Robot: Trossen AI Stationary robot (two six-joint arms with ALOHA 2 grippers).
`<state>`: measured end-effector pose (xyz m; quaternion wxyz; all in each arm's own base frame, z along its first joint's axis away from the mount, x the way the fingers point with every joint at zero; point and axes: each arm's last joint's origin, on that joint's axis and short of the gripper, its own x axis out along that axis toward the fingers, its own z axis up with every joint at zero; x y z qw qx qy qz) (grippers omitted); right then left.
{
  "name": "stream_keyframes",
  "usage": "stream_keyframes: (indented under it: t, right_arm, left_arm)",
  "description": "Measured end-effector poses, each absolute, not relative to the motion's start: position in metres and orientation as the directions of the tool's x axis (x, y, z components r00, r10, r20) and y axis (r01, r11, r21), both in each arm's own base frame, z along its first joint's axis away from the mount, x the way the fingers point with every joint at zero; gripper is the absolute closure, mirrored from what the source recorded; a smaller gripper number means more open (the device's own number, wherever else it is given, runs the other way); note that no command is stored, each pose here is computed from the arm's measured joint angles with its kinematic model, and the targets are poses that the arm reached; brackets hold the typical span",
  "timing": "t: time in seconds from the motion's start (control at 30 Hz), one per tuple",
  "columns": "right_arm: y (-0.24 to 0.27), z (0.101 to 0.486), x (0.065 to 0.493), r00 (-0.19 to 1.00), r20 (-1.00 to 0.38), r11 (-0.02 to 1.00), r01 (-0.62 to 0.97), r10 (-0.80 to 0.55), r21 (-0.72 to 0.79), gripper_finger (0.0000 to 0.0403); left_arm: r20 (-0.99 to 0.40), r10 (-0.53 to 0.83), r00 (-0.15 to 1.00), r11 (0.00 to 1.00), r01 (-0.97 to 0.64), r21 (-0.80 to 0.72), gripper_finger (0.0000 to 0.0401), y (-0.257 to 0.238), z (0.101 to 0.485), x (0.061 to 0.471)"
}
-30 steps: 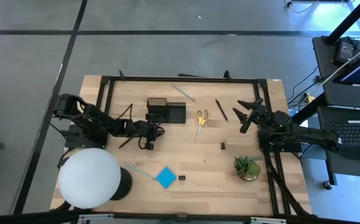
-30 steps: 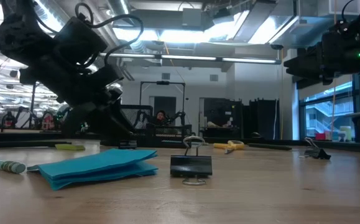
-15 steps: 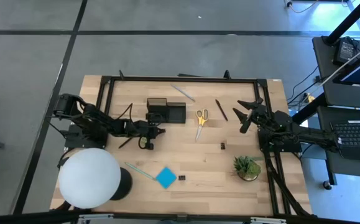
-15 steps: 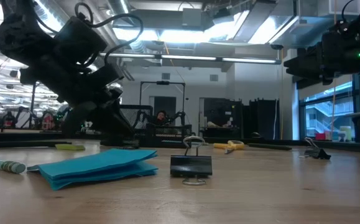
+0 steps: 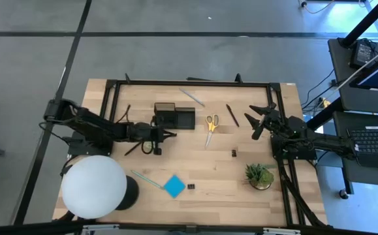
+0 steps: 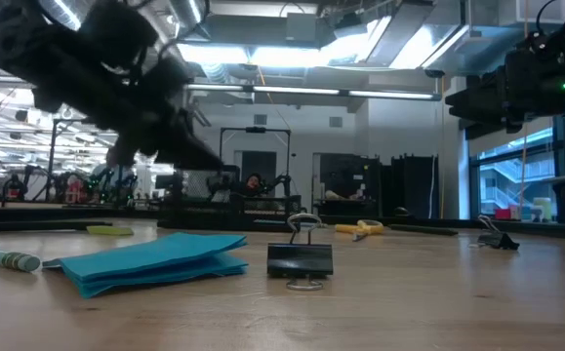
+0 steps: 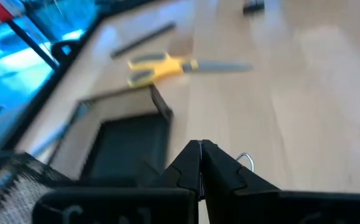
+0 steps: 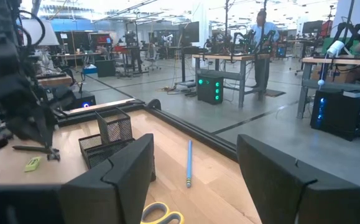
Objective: Pick and place office supplies into organizer
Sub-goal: Put the left black binder clip into the black desk organizer
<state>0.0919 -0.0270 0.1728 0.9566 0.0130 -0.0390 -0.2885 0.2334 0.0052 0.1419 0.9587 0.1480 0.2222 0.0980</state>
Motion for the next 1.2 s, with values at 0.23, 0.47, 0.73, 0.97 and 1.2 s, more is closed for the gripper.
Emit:
stream_keyframes:
  t: [0.23,0.47,0.73,0.97,1.2]
  right_arm:
    - [-0.027,0.173,0.092,0.831,0.067,0.833,0.551,-0.553,0.047,0.017]
    - [-0.027,0.173,0.092,0.83,0.067,0.833,0.551,-0.553,0.044,0.017]
    - [-0.027,0.173,0.092,0.83,0.067,0.833,0.551,-0.553,0.044,0.017]
    - [-0.027,0.173,0.092,0.83,0.067,0.833,0.551,-0.553,0.044,0.017]
    - [-0.027,0.173,0.092,0.83,0.067,0.833,0.552,-0.553,0.044,0.017]
  left_arm:
    - [-0.399,0.314,0.862,0.923,-0.179,0.339,0.0398,0.014,0.158,0.221]
    - [-0.453,0.435,0.778,0.885,-0.275,0.376,0.0398,0.035,0.154,0.213]
    - [-0.527,0.411,0.744,0.879,-0.171,0.445,0.0398,0.046,0.139,0.215]
    - [-0.548,0.433,0.716,0.87,-0.171,0.463,0.0398,0.054,0.13,0.217]
    - [-0.58,0.426,0.694,0.878,-0.165,0.449,0.0398,0.057,0.123,0.216]
